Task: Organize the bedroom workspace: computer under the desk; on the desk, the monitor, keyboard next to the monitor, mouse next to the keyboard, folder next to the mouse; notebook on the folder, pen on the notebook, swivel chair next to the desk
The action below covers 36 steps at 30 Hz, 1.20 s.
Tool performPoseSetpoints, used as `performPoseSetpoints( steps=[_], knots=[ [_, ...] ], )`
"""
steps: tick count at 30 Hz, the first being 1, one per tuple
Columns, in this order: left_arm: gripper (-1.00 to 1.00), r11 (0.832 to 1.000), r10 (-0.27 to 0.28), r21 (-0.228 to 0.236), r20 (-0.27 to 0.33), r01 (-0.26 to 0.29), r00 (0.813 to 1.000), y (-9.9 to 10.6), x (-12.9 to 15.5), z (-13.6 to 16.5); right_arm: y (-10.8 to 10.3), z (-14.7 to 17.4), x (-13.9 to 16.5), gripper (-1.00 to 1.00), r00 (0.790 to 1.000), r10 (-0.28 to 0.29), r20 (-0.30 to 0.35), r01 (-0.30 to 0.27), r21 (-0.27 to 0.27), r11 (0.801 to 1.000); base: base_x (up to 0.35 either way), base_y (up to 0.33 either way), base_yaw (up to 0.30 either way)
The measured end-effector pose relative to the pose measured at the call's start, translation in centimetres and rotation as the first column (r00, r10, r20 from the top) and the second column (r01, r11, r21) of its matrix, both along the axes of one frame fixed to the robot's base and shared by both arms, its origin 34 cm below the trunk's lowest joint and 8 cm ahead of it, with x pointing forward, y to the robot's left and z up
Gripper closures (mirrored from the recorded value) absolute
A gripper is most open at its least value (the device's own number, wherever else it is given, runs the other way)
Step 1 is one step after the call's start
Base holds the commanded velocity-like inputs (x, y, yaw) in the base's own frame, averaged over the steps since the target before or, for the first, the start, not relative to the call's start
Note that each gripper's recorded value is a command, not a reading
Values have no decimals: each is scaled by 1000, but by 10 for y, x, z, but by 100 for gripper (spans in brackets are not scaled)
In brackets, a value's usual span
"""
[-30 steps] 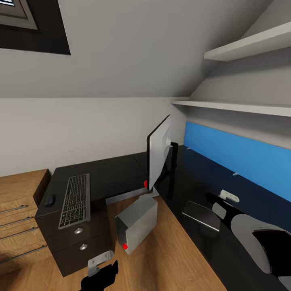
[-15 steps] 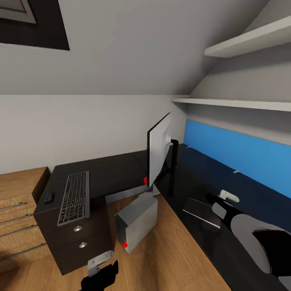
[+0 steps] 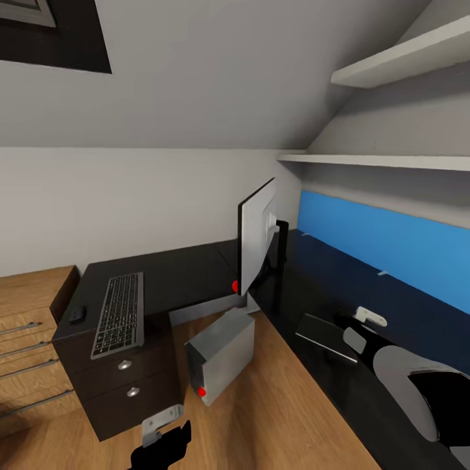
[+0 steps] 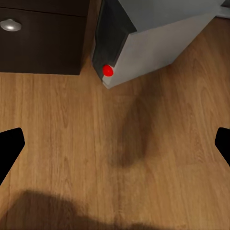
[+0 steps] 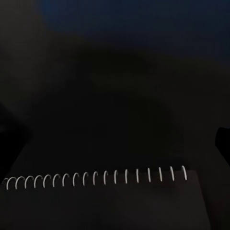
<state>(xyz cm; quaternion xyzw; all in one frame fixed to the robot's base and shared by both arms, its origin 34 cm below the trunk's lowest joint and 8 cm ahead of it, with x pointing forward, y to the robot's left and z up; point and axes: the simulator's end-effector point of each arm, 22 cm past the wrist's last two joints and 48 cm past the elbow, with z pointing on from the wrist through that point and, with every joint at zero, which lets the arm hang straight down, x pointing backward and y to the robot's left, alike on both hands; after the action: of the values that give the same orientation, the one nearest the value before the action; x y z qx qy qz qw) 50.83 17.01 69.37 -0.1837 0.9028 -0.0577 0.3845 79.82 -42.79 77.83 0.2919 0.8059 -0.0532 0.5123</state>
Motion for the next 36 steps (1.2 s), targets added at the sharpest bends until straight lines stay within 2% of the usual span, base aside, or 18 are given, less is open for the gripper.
performPoseSetpoints(
  steps=[15, 19, 36],
  knots=[
    [-100, 1000, -2, 1, 1, 2, 1000, 0, 0, -7, -1, -8, -2, -100, 1000, -2, -5, 2, -1, 1000, 0, 0, 0],
    [-100, 1000, -6, 15, 0, 6, 1000, 6, -1, -9, -1, -10, -2, -100, 1000, -3, -12, 3, 1, 1000, 3, 0, 0],
    [-100, 1000, -13, 22, -6, 13, 1000, 8, -2, -12, -4, -14, -6, -100, 999, -3, -35, 3, 5, 1000, 121, 0, 0]
  ],
)
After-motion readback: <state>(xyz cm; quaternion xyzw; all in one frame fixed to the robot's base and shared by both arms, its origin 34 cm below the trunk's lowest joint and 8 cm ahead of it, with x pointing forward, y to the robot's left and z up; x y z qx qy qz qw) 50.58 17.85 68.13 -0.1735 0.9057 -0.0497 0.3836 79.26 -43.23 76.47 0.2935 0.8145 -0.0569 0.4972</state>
